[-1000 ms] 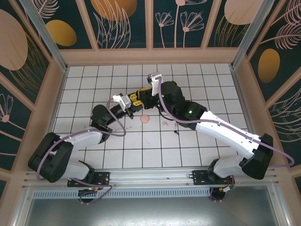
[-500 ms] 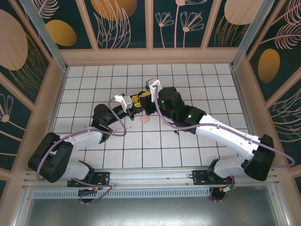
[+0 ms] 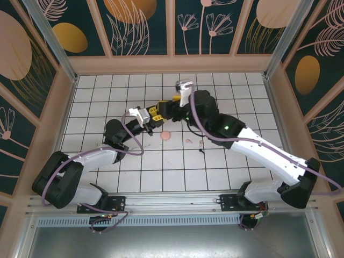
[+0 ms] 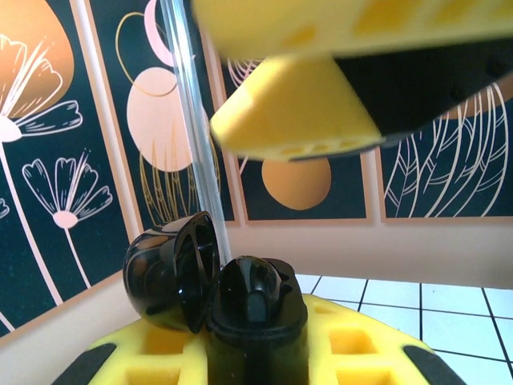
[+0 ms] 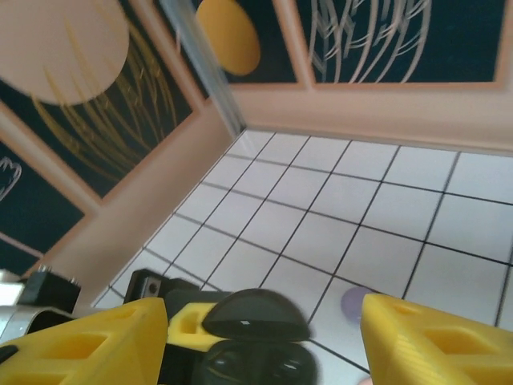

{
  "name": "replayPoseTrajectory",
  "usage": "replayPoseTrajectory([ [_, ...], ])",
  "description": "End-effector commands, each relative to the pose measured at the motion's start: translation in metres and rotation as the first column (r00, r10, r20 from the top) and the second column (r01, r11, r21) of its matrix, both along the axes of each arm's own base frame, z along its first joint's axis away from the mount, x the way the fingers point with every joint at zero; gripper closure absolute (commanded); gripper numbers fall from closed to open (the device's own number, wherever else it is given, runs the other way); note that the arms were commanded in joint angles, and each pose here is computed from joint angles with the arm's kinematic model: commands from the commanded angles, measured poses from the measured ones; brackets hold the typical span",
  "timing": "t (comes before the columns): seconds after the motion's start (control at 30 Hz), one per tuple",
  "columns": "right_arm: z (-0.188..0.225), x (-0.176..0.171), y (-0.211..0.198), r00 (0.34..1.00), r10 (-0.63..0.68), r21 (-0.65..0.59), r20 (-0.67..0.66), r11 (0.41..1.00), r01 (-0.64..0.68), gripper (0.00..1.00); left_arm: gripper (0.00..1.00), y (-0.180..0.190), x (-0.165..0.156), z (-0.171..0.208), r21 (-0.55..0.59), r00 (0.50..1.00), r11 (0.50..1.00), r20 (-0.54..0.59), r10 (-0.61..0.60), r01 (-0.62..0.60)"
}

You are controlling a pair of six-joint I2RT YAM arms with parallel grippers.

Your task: Insert the wireless bluetooth earbuds into the charging case

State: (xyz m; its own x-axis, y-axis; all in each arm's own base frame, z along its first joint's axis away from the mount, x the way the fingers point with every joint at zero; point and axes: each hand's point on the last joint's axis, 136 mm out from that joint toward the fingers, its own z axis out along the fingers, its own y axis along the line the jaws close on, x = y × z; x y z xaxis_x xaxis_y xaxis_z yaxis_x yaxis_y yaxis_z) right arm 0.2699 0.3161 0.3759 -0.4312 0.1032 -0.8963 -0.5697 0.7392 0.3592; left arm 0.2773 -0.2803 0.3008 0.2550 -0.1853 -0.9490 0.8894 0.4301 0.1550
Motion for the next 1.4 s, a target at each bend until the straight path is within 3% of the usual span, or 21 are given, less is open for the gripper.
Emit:
replayPoseTrajectory([
  [0.0,0.024,0.003,-0.041,0.992,-0.109,0.112,-0.059,0.987,0.115,0.34,1.0,0.004,-0.007,0.017,-0.05,0.999,0.999,0.047,-0.001,0.004],
  [0.1,-0.006,0.009,-0.065,0.974,-0.183,0.077,-0.133,0.978,0.194,0.34,1.0,0.005,-0.008,0.018,-0.055,0.999,0.999,0.05,0.001,0.002],
  [0.27,-0.101,0.009,-0.093,0.913,-0.263,-0.077,-0.312,0.965,0.252,0.35,1.0,0.007,-0.009,0.021,-0.057,0.999,0.998,0.047,0.004,-0.002],
  [0.43,-0.213,-0.01,-0.111,0.816,-0.346,-0.291,-0.463,0.929,0.228,0.38,1.0,0.007,-0.011,0.022,-0.061,0.999,0.998,0.044,-0.002,0.005],
  [0.6,-0.276,-0.027,-0.128,0.746,-0.414,-0.403,-0.522,0.891,0.212,0.39,1.0,0.007,-0.011,0.024,-0.055,0.999,0.998,0.047,0.002,0.001],
  [0.93,-0.333,-0.039,-0.142,0.689,-0.448,-0.469,-0.569,0.865,0.175,0.4,1.0,0.006,-0.009,0.024,-0.054,0.999,0.999,0.043,0.0,0.003],
  [1.37,-0.349,-0.031,-0.126,0.689,-0.407,-0.454,-0.6,0.882,0.126,0.45,1.0,0.005,-0.008,0.023,-0.052,0.999,0.999,0.038,-0.002,0.004],
])
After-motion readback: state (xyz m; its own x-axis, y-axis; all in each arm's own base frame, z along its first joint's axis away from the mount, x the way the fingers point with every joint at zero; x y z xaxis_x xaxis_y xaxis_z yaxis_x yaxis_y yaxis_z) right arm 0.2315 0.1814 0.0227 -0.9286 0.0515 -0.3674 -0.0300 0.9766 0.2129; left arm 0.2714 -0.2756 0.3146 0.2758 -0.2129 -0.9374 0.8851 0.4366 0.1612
